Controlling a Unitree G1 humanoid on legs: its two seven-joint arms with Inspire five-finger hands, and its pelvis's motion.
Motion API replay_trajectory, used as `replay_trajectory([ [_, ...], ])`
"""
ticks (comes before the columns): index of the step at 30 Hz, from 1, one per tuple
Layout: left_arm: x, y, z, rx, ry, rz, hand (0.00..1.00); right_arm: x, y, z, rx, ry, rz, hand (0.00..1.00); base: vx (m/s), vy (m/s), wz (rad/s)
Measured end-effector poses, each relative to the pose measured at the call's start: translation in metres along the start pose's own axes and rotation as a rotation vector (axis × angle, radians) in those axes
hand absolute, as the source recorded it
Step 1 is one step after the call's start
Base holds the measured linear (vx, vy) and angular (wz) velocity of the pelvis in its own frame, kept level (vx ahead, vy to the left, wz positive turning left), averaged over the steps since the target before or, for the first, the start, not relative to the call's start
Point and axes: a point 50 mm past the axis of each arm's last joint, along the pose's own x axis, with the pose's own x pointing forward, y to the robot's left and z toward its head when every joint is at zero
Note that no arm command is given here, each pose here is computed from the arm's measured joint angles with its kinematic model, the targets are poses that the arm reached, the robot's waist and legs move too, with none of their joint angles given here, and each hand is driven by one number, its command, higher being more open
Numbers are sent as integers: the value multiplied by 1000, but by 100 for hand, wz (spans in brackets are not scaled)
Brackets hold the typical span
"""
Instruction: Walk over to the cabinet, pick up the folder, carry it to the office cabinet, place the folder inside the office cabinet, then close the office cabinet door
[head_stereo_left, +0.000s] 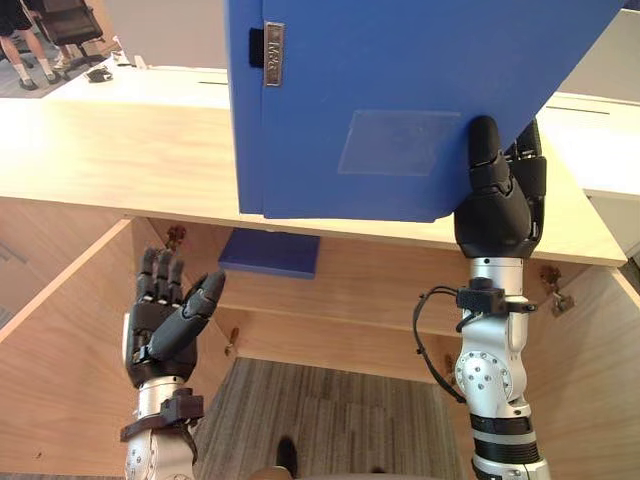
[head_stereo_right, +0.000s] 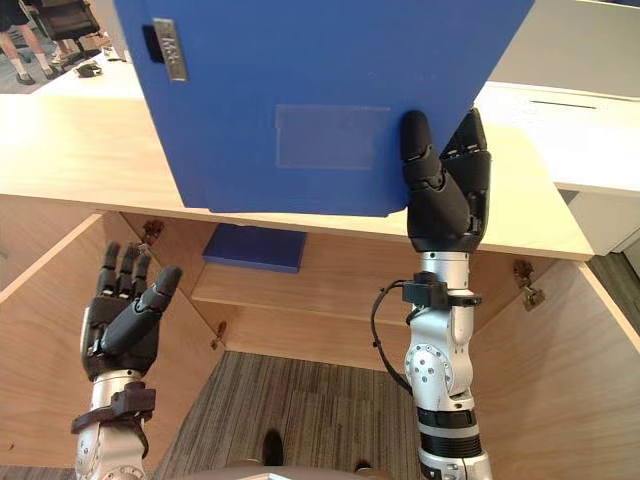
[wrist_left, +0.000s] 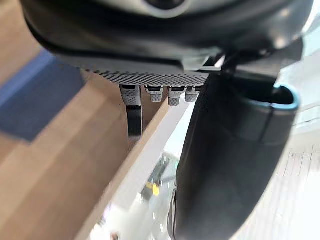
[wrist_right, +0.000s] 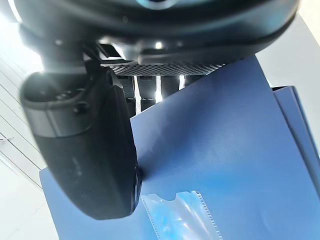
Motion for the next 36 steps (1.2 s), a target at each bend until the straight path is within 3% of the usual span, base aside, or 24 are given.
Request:
replay_trajectory([
  [8, -31, 56, -43, 170, 229, 277, 100, -8, -1, -4, -23, 35, -8, 0, 0, 0, 0],
  [11, -57, 82, -77, 282, 457, 352, 100, -19, 6, -16, -57, 124, 41, 0, 5, -6, -3],
  [17, -112, 121, -128, 474, 923, 394, 100, -56, 22, -65, -157, 471, 267, 0, 11, -5, -18],
  [19, -115, 123, -136, 507, 992, 376, 100, -73, 20, -86, -225, 615, 324, 0, -16, 0, -20],
  [21, -102, 119, -141, 523, 992, 334, 100, -81, 16, -100, -268, 698, 354, 0, -90, -1, -14],
  [23, -66, 110, -144, 550, 934, 262, 100, -82, 8, -118, -361, 809, 393, 0, -155, -17, -16],
  [27, -20, 87, -148, 596, 850, 139, 100, -77, 3, -129, -523, 855, 470, 0, -153, -5, -9],
  [32, 15, 58, -150, 614, 767, 38, 100, -55, -18, -135, -629, 869, 385, 0, -135, -19, 8],
  [36, 43, 31, -143, 580, 643, -14, 100, -11, -16, -123, -518, 698, 195, 0, -107, -54, 8],
])
